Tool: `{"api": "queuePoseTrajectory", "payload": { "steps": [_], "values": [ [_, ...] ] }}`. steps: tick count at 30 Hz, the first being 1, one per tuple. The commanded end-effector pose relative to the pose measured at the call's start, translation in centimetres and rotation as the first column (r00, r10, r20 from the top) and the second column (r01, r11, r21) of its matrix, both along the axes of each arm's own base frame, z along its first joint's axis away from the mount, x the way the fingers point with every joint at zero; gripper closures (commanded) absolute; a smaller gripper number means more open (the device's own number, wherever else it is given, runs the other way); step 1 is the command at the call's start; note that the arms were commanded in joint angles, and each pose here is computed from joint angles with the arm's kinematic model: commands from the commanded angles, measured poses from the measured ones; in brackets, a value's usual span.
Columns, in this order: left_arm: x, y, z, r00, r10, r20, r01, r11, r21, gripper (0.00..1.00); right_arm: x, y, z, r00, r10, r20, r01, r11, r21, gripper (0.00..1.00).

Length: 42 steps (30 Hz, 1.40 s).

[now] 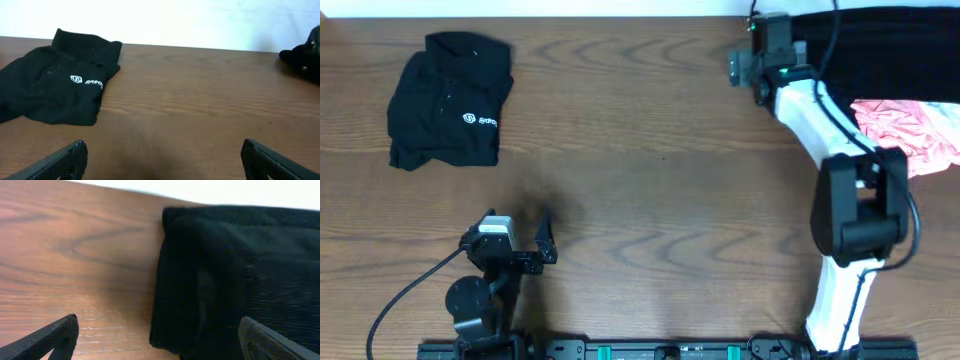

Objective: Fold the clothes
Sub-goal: 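Reach the right gripper to the black clothes pile and grasp a garment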

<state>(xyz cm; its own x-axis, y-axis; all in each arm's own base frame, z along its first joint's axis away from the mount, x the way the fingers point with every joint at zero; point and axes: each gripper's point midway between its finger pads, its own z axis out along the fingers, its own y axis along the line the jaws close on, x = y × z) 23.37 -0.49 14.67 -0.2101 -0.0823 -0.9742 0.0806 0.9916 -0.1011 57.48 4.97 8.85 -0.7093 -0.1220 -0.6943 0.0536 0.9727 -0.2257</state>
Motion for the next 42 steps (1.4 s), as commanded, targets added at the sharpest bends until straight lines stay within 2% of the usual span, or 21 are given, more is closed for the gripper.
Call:
{"api": "queuePoseTrajectory", "payload": {
  "steps": [1,10,21,28,35,37,40,41,42],
  "values": [
    [0.0,0.1,-1.2,1.000,0.001,-0.024,-0.001,1.000,-0.003,0.02,0.7,-1.7,-1.0,0.998,-0.065,0.002,0.064,0.994,-0.093,0.01],
    [0.0,0.1,-1.2,1.000,0.001,-0.024,-0.001,1.000,-0.003,0.02,1.3,-4.0,-2.9,0.986,-0.163,0.021,0.163,0.965,-0.206,0.01],
    [0.0,0.1,-1.2,1.000,0.001,-0.024,-0.001,1.000,-0.003,0.02,0.5,-8.0,-3.7,0.959,-0.281,0.027,0.275,0.911,-0.308,0.01],
    [0.0,0.1,-1.2,1.000,0.001,-0.024,-0.001,1.000,-0.003,0.02,0.4,-8.6,-4.6,0.965,-0.263,-0.014,0.250,0.931,-0.266,0.01],
    [0.0,0.1,-1.2,1.000,0.000,-0.024,0.000,1.000,-0.003,0.02,-0.5,-10.7,-6.1,0.945,-0.323,-0.048,0.303,0.922,-0.243,0.02],
    [0.0,0.1,-1.2,1.000,0.001,-0.024,-0.001,1.000,-0.003,0.02,-0.6,-11.0,-6.3,0.944,-0.327,-0.053,0.305,0.920,-0.246,0.09],
    [0.0,0.1,-1.2,1.000,0.000,-0.024,0.000,1.000,-0.003,0.02,-0.5,-11.0,-6.2,0.944,-0.327,-0.048,0.306,0.921,-0.242,0.33],
    [0.0,0.1,-1.2,1.000,0.000,-0.024,0.000,1.000,-0.003,0.02,-0.4,-10.9,-6.2,0.945,-0.323,-0.048,0.303,0.923,-0.237,0.54],
    [0.0,0.1,-1.2,1.000,0.000,-0.024,0.000,1.000,-0.003,0.02,-0.3,-10.8,-6.3,0.947,-0.318,-0.047,0.300,0.926,-0.229,0.78]
  ]
}}
